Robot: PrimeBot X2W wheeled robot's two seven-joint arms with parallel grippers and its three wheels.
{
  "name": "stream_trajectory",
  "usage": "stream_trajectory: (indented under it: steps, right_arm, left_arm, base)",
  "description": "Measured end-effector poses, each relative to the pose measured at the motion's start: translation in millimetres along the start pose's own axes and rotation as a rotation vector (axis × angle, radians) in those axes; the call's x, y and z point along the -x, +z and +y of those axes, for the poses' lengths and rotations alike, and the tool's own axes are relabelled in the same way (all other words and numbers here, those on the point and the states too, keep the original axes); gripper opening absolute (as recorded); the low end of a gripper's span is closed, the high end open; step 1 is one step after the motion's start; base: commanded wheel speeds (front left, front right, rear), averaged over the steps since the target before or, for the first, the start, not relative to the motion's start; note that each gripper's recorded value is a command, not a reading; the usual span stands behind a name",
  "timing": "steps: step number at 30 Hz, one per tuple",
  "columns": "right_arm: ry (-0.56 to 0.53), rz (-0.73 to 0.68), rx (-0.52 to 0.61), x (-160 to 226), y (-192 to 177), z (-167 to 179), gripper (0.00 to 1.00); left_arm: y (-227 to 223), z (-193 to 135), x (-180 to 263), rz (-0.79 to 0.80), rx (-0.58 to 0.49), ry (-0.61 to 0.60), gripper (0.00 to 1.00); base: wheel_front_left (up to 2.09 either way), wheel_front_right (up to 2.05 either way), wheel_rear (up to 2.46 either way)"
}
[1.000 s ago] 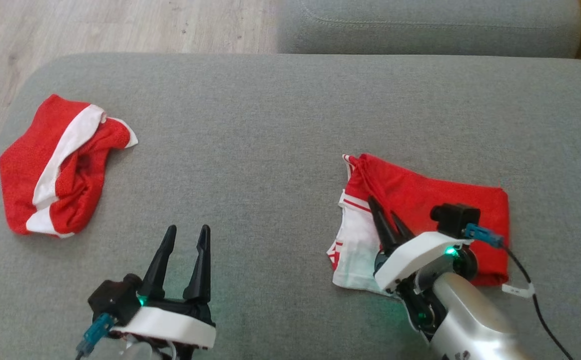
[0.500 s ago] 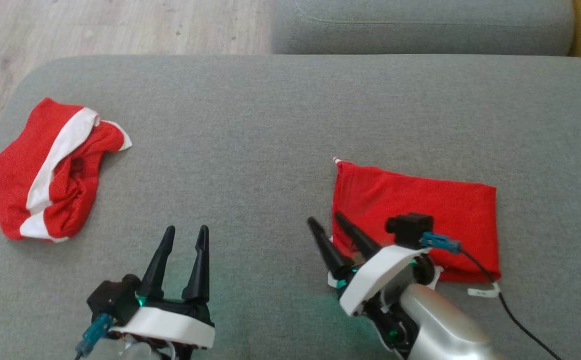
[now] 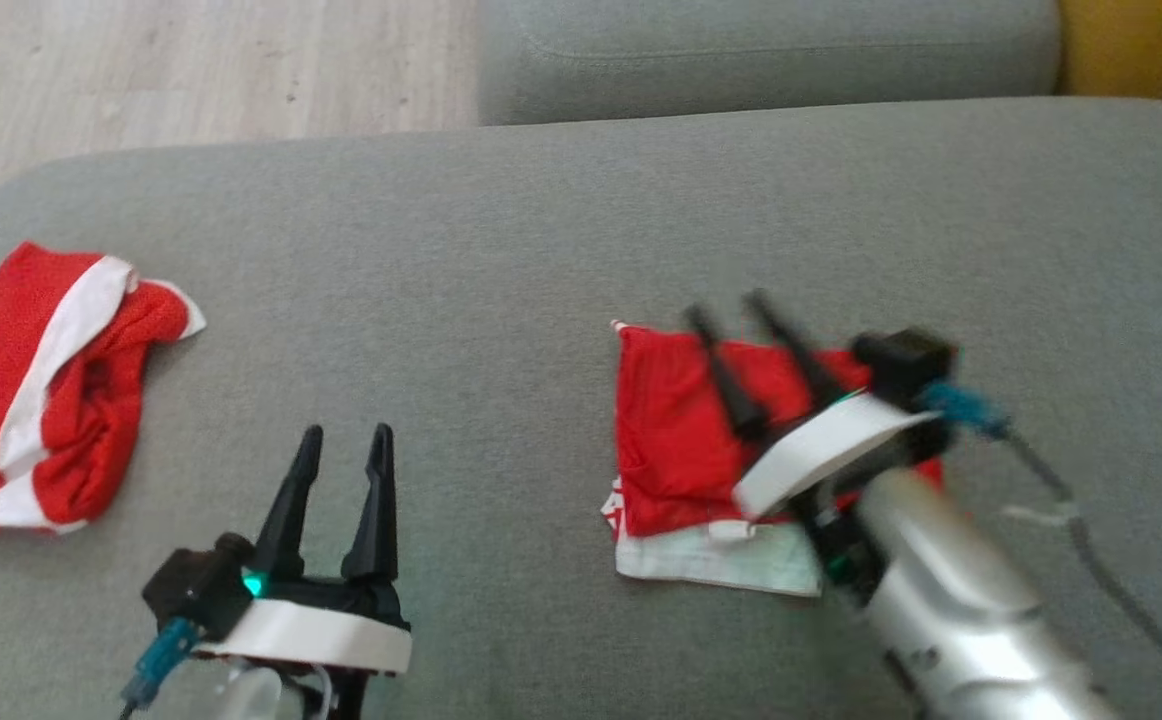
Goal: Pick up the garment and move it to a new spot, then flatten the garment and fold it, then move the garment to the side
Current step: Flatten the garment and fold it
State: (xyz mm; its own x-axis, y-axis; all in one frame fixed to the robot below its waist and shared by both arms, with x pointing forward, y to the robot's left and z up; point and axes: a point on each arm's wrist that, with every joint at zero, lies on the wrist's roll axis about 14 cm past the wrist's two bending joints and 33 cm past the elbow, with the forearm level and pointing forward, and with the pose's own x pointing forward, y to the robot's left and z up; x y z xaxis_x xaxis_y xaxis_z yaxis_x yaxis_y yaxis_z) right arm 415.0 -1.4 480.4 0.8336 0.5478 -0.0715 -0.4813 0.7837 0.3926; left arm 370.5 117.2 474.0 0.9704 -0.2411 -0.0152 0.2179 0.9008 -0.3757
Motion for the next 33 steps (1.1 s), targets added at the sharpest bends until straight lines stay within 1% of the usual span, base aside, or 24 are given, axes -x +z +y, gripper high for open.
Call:
stream_trajectory:
  steps: [3,6,8,11,15,19,23,33]
  right_arm:
    - [-0.120,-0.078,0.134,11,32,-48,1.00]
    - [-0.233,-0.128,0.215,34,50,-85,1.00]
    - [-0.296,-0.145,0.251,52,54,-101,1.00]
    - [-0.370,-0.145,0.280,78,47,-116,1.00]
    - [-0.424,-0.124,0.293,103,32,-121,1.00]
    - [-0.446,-0.121,0.302,114,27,-119,1.00]
    - [-0.461,-0.125,0.310,120,27,-120,1.00]
    - [-0.464,-0.130,0.315,119,27,-118,1.00]
  left_arm:
    - [10,-6,-7,-0.031,-0.004,-0.021,1.00]
    - [13,-13,-11,-0.043,-0.013,-0.042,1.00]
    - [13,-17,-13,-0.045,-0.015,-0.053,1.00]
    - [14,-20,-15,-0.046,-0.016,-0.061,1.00]
    - [13,-23,-15,-0.045,-0.016,-0.068,1.00]
    - [7,-25,-12,-0.028,-0.018,-0.072,1.00]
    - [-1,-30,-10,-0.001,-0.032,-0.090,1.00]
    - [-1,-30,-10,-0.001,-0.040,-0.092,1.00]
  base:
    - [0.00,0.00,0.00]
    - [0.00,0.00,0.00]
    - [0.00,0.00,0.00]
    - [0.00,0.00,0.00]
    - [0.00,0.00,0.00]
    - [0.00,0.00,0.00]
    - [0.00,0.00,0.00]
    - [0.00,0.00,0.00]
